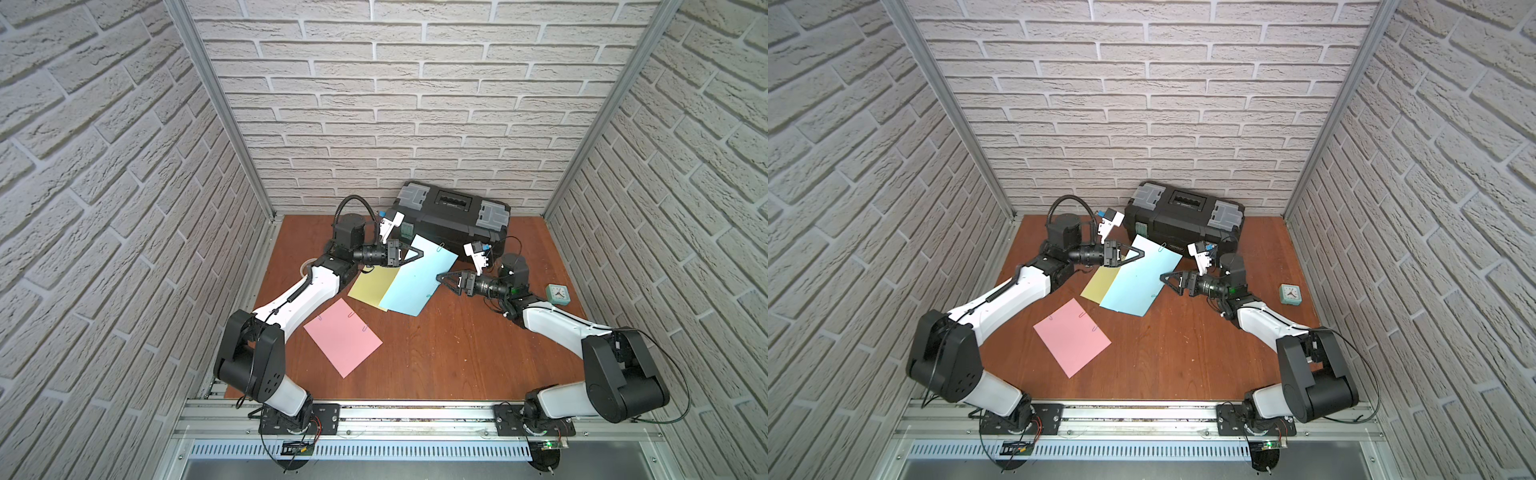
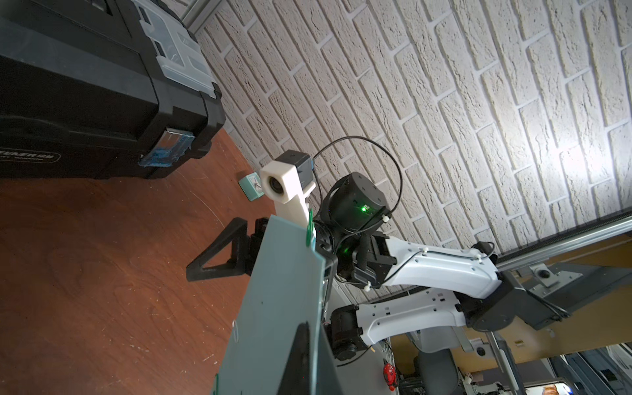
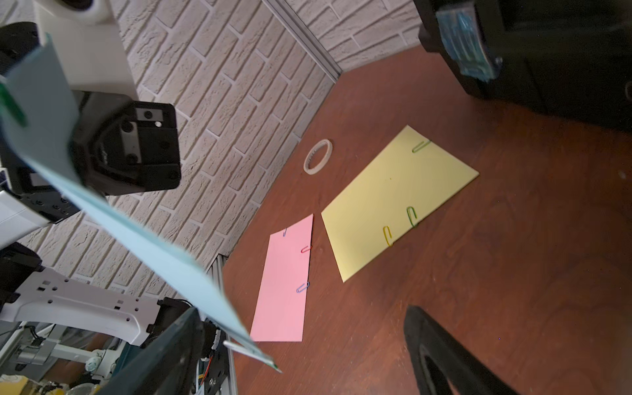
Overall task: Unclip the paperclips from the documents
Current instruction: Adjust the document.
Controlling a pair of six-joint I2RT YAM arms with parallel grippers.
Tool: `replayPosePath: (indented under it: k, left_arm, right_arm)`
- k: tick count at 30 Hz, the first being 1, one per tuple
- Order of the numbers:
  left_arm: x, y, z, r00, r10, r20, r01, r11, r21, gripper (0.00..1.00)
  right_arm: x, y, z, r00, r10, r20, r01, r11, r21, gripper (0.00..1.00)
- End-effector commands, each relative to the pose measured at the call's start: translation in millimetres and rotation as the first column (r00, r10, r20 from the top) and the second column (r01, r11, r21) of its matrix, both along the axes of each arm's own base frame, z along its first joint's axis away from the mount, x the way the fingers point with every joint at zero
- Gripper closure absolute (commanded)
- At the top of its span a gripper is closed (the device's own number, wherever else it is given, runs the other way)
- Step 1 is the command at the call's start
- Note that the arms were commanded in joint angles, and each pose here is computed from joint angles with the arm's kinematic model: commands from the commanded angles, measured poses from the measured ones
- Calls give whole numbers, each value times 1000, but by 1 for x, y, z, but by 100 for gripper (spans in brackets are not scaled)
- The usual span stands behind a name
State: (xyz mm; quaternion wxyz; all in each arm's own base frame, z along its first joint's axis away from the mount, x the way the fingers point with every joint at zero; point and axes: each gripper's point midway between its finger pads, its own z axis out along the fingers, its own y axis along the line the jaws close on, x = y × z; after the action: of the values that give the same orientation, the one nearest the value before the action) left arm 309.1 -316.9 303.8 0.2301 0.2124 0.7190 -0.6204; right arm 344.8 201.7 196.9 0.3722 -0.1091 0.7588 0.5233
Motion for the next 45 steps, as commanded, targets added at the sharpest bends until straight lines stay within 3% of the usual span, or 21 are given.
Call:
replayPosePath:
  k: [1,9,12,20,29,36,45]
  left_arm:
    - [-7,0,22,998,-29,62,32,998,-45,100]
    - [-6,0,19,998,-24,56,28,998,-57,100]
    - [-4,2,13,999,-18,50,20,999,-48,100]
    - [0,5,3,999,-11,36,12,999,-37,100]
    - [-7,5,0,998,-51,42,52,998,-34,99]
    - [-19,3,-8,992,-125,18,125,992,-5,81]
    - [-13,1,-4,992,-117,38,117,993,-6,77]
  right_arm:
    - [-2,8,48,980,58,188,-77,992,98,8]
    - [-18,18,64,963,149,224,-180,976,123,23]
    - [-23,18,68,960,157,232,-189,974,123,33]
    - [-29,17,78,958,164,233,-192,976,103,78]
    - [-26,19,69,965,204,164,-210,978,20,97]
    - [-31,21,64,955,269,121,-266,963,-43,97]
    - [-36,25,61,939,332,91,-325,942,-84,97]
